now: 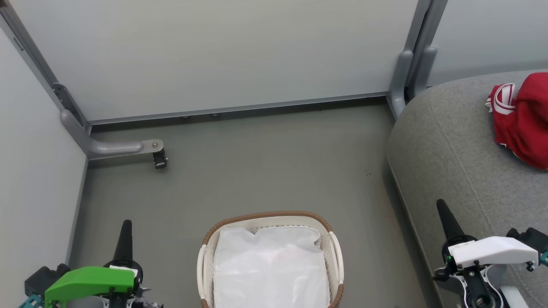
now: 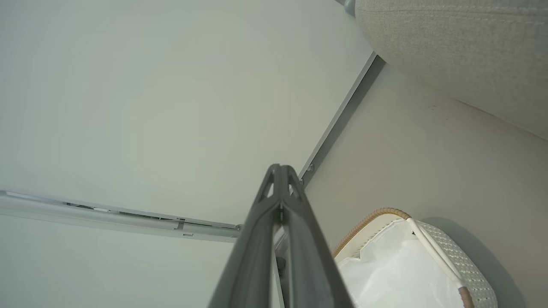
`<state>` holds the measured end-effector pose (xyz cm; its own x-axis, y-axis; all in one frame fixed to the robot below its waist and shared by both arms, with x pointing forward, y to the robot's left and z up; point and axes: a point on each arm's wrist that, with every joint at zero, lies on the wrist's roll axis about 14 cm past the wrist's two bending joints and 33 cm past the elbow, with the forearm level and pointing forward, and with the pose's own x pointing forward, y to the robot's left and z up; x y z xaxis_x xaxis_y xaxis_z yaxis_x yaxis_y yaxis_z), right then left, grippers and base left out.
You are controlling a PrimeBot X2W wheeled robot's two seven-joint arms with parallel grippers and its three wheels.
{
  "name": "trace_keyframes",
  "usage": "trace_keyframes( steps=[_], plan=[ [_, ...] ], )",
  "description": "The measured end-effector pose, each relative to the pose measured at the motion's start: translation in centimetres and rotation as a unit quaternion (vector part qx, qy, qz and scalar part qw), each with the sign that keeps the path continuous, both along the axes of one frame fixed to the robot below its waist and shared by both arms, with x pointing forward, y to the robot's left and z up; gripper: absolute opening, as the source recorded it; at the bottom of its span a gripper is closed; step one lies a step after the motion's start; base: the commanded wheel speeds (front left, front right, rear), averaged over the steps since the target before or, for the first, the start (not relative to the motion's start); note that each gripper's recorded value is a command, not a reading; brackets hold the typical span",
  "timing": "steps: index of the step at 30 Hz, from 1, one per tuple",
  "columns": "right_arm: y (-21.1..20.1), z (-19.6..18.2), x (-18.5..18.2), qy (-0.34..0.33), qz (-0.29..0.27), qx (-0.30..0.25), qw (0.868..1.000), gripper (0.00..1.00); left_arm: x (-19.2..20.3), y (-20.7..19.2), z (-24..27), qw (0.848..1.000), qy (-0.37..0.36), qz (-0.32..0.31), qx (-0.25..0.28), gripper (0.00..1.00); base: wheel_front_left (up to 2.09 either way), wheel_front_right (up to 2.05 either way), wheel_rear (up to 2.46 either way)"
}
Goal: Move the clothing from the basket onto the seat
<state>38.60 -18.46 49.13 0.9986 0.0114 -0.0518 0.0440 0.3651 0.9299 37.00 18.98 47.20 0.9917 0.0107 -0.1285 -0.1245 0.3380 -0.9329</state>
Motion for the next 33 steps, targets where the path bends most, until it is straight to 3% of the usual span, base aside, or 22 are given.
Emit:
trace_keyframes(
  steps=[33],
  plan=[
    [-1.1, 0.7, 0.0, -0.009, -0.010, 0.133, 0.991, 0.00, 1.2, 0.7, 2.1, 0.992, -0.039, 0.006, -0.123, 0.00, 0.00, 0.00, 0.00]
  ],
)
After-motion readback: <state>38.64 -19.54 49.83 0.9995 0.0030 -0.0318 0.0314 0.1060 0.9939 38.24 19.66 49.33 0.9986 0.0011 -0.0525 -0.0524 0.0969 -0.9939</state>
